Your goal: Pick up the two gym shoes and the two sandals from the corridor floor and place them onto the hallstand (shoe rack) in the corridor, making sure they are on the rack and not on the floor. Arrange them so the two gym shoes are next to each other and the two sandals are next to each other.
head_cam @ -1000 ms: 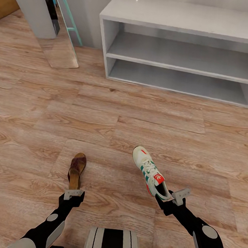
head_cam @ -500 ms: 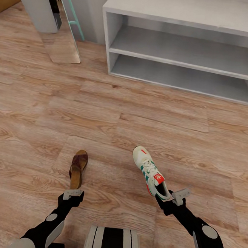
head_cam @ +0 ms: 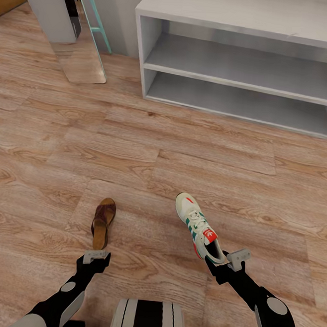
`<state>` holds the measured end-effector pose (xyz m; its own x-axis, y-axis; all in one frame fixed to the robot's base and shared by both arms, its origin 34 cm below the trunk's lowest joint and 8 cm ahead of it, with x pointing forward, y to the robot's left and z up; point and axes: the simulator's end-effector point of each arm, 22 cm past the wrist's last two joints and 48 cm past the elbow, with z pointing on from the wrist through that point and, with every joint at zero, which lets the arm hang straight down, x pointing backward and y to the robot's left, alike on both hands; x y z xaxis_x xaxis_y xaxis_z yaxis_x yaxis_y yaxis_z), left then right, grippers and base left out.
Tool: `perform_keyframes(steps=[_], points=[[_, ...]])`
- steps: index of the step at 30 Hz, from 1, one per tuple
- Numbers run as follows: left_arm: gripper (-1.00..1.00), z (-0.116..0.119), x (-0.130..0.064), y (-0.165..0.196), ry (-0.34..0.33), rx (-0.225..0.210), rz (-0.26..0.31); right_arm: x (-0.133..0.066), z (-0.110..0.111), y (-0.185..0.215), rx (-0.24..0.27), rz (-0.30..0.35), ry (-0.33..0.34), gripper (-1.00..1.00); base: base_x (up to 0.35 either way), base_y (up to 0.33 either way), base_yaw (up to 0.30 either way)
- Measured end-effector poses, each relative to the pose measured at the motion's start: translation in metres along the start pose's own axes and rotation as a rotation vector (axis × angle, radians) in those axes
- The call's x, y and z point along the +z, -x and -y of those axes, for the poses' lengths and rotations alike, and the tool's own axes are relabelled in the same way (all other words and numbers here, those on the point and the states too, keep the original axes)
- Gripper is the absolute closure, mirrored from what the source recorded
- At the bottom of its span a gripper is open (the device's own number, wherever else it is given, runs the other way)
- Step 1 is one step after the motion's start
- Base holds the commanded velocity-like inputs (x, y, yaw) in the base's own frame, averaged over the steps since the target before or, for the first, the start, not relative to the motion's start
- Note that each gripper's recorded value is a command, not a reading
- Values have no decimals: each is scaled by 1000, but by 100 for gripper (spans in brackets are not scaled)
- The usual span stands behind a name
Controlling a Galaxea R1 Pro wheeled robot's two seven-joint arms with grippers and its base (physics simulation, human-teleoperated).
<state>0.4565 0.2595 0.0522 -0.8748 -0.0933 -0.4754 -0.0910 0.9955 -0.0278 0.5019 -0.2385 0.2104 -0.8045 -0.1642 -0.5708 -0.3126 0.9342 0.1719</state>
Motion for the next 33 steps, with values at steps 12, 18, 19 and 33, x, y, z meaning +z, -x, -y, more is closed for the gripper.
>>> perform_keyframes(steps=[12,18,19,33], points=[[-100,0,0,-1,1,-3,-2,0,0,0,0,0,0,100,68,0,0],[-100,-1,0,-1,2,-3,-2,0,0,0,0,0,0,100,40,0,0],[-100,-1,0,-1,3,-3,-2,0,0,0,0,0,1,100,11,0,0],[-100,1,0,-2,0,-3,-3,0,0,1,-1,1,0,100,23,16,0]])
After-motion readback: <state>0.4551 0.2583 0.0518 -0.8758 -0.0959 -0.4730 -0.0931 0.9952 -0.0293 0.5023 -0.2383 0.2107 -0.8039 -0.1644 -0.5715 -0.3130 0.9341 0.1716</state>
